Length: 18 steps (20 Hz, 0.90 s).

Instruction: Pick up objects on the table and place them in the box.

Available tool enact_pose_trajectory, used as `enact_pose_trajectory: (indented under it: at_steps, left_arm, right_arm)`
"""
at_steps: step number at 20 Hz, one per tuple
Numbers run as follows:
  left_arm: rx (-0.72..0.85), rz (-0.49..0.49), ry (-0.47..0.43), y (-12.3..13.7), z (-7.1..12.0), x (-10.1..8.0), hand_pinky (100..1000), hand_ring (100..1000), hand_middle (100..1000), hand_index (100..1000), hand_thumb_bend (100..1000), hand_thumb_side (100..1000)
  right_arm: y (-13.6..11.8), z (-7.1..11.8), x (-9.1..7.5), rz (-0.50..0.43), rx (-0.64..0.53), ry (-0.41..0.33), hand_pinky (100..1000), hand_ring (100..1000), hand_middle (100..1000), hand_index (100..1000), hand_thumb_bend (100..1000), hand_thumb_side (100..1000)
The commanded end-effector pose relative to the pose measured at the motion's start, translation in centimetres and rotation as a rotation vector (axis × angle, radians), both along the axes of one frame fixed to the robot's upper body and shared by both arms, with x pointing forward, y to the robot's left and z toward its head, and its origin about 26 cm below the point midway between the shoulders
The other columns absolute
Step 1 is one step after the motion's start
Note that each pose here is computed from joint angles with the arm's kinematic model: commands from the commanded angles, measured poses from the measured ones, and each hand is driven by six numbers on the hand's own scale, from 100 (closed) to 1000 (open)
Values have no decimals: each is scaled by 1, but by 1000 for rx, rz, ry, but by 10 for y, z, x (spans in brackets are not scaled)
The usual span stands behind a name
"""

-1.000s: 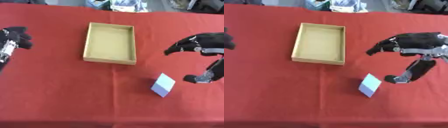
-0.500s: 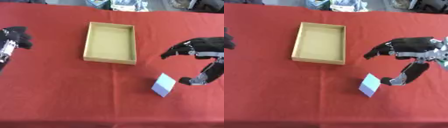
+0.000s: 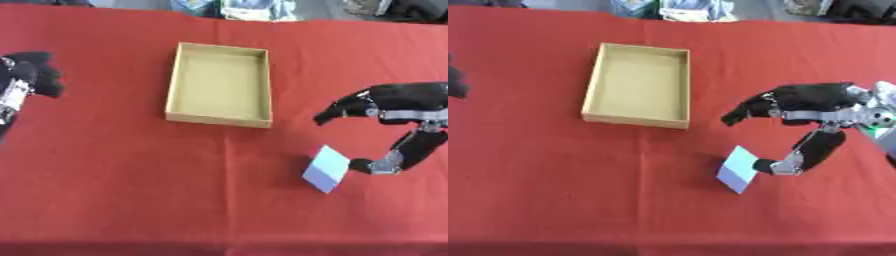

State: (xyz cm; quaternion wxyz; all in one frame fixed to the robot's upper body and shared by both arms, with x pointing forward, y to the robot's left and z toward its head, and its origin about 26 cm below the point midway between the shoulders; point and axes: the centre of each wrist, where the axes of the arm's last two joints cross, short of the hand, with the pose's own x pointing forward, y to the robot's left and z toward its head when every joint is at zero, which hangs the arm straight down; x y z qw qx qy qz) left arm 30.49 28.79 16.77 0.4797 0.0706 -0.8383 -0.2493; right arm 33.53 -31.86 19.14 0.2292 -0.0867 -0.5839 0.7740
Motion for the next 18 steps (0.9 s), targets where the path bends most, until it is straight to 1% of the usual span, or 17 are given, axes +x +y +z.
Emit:
enact_pose_trajectory:
  at_steps: [1,18]
  left_arm:
    - [20,-5,-23,1,8,-1,644,621,611,809,100,782]
    - [19,-3,-21,1,8,-1,644,624,611,808,100,783]
  right_arm:
    - [-5,4,0,228,-244,5,801,824,821,1000,260,591]
    - [-8,-13,-2,223,-274,47,800,824,820,1000,260,598]
